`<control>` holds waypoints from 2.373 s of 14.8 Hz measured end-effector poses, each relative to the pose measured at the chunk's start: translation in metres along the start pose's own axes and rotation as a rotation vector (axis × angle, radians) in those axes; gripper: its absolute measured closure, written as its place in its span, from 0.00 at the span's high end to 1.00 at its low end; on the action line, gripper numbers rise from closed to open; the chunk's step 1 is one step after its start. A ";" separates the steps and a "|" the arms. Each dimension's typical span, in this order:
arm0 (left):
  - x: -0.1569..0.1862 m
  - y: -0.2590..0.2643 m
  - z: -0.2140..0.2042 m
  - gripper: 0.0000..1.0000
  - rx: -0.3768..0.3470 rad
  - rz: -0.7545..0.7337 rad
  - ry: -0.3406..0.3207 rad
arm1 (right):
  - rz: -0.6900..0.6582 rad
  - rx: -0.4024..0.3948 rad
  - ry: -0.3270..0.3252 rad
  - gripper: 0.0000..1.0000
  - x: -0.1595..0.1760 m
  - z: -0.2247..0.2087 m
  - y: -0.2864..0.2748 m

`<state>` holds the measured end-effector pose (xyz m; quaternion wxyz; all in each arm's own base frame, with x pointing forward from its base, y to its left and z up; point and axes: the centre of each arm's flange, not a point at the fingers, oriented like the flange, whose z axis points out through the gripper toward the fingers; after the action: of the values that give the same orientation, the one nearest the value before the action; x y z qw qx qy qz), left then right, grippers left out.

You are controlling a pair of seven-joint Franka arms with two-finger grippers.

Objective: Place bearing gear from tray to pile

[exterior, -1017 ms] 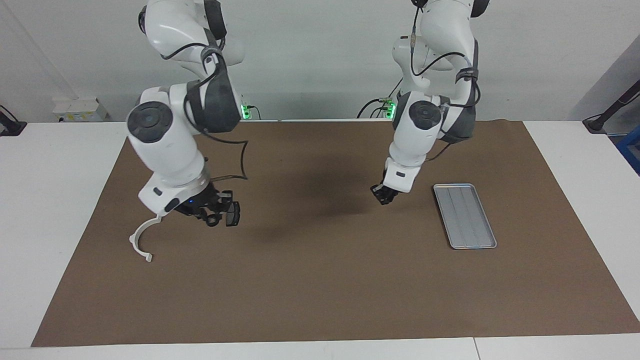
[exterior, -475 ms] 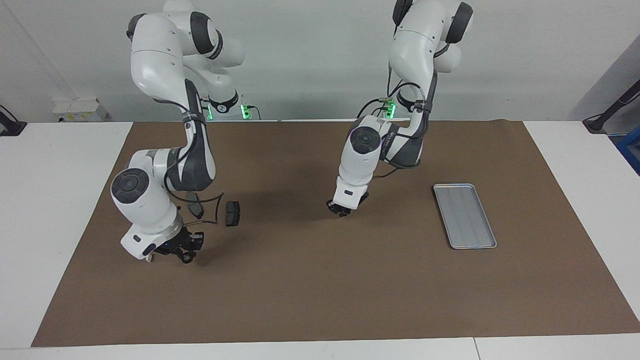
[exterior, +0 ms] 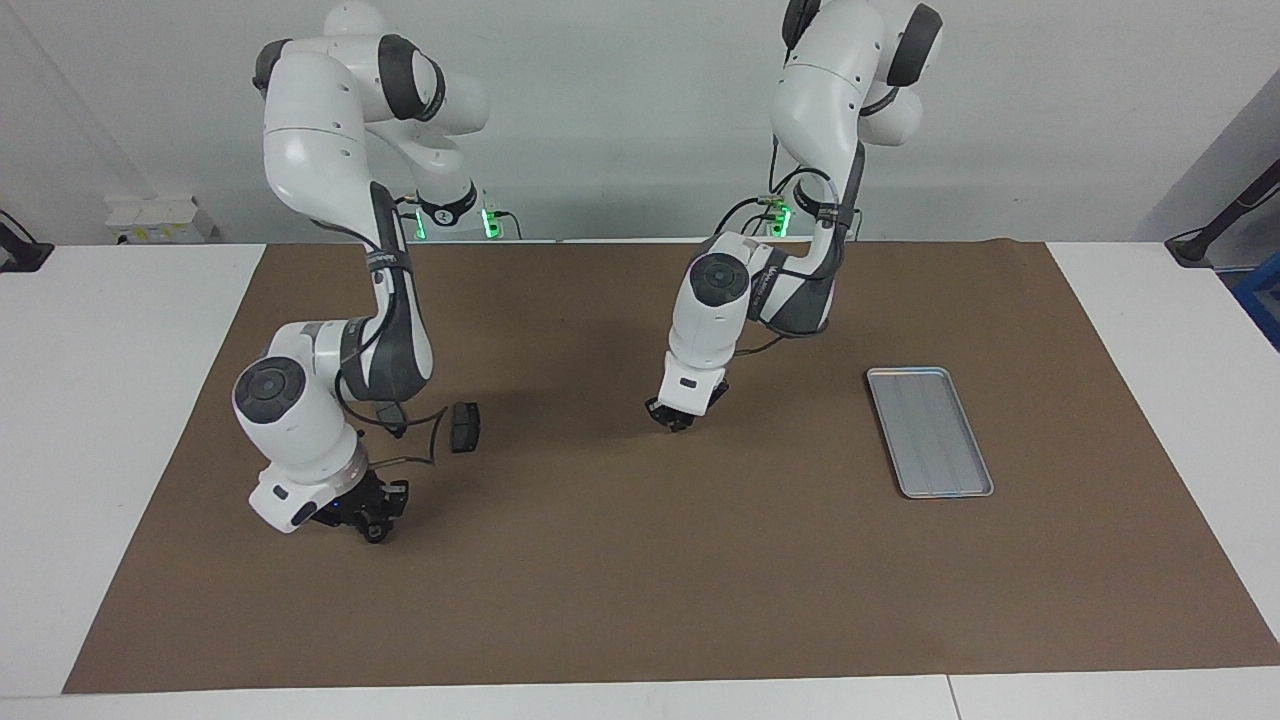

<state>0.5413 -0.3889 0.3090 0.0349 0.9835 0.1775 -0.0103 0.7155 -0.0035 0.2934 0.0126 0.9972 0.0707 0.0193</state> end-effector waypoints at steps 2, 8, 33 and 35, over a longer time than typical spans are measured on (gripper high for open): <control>-0.002 0.001 0.001 0.23 0.002 0.000 -0.002 | -0.001 0.000 -0.001 0.40 0.000 0.000 0.000; -0.012 0.005 0.012 0.29 0.017 -0.006 -0.010 | -0.018 0.005 -0.023 0.99 -0.001 -0.015 -0.013; 0.131 -0.316 -0.265 1.00 0.070 0.097 -0.068 | 0.567 0.018 -0.029 1.00 -0.085 -0.029 -0.459; 0.124 -0.319 -0.266 1.00 0.073 0.107 -0.075 | 0.569 0.022 -0.025 1.00 -0.085 -0.024 -0.458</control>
<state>0.5478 -0.0279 0.5496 0.0064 0.9911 0.1227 -0.0517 0.5663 0.4388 0.3018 -0.0031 0.9773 -0.2118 0.0090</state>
